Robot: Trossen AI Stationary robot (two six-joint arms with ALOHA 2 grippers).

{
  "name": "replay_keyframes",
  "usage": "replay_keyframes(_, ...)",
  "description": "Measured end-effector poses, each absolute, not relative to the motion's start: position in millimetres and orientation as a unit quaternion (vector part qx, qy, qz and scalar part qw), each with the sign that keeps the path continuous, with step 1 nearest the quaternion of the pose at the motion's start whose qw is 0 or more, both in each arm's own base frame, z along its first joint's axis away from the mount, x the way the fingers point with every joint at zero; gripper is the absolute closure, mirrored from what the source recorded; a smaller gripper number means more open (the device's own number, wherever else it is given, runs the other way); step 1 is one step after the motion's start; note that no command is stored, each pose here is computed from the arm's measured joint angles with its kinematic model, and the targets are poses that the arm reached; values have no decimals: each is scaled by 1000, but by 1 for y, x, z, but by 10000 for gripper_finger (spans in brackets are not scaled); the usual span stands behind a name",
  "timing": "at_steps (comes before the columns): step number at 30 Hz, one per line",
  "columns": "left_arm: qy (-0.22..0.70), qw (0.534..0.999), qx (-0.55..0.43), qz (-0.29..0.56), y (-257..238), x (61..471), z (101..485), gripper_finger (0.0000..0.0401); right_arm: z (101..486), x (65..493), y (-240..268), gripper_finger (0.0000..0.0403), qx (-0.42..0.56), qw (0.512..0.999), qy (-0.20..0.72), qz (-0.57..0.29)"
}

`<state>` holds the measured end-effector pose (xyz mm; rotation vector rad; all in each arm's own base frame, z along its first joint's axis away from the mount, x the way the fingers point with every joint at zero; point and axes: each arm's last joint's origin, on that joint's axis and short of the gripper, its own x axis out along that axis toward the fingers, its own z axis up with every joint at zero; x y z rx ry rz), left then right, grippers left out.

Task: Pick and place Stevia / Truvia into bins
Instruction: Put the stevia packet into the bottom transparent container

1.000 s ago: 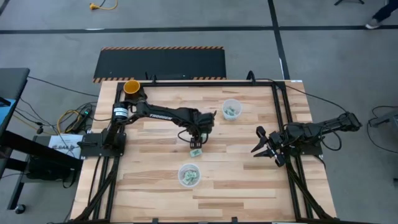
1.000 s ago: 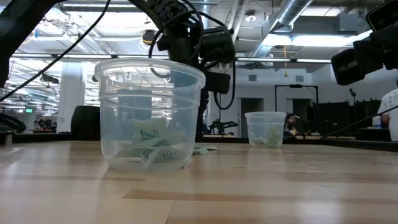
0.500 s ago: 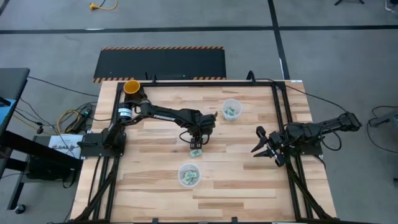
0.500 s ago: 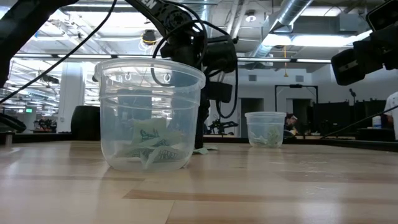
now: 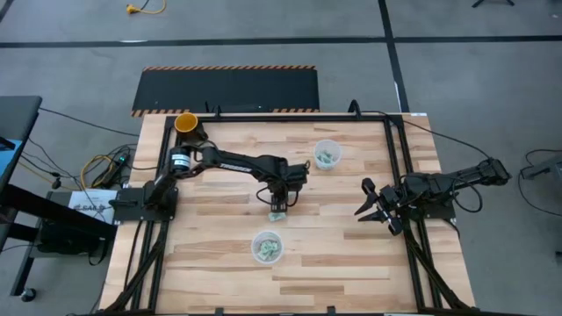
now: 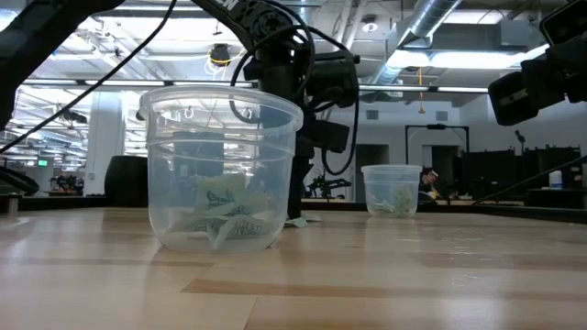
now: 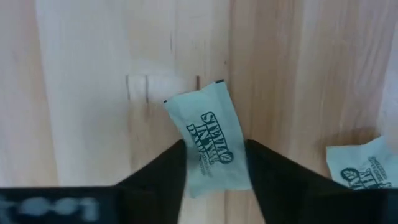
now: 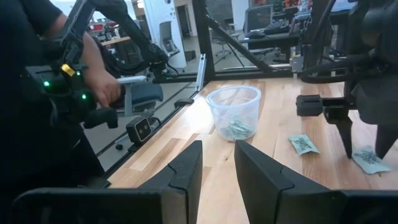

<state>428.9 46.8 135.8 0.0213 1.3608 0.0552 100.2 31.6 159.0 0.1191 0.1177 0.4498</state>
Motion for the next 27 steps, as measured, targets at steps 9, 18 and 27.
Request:
replay_keyframes(9,592,805,17,21,49,445,151,393,159,100,32,316,59,971,58,223)
replay_keyframes(18,589,803,65,55,50,455,200,391,159,100,32,316,59,971,58,223)
replay_keyframes(27,614,771,167,19,6,449,259,390,159,100,32,316,59,971,58,223)
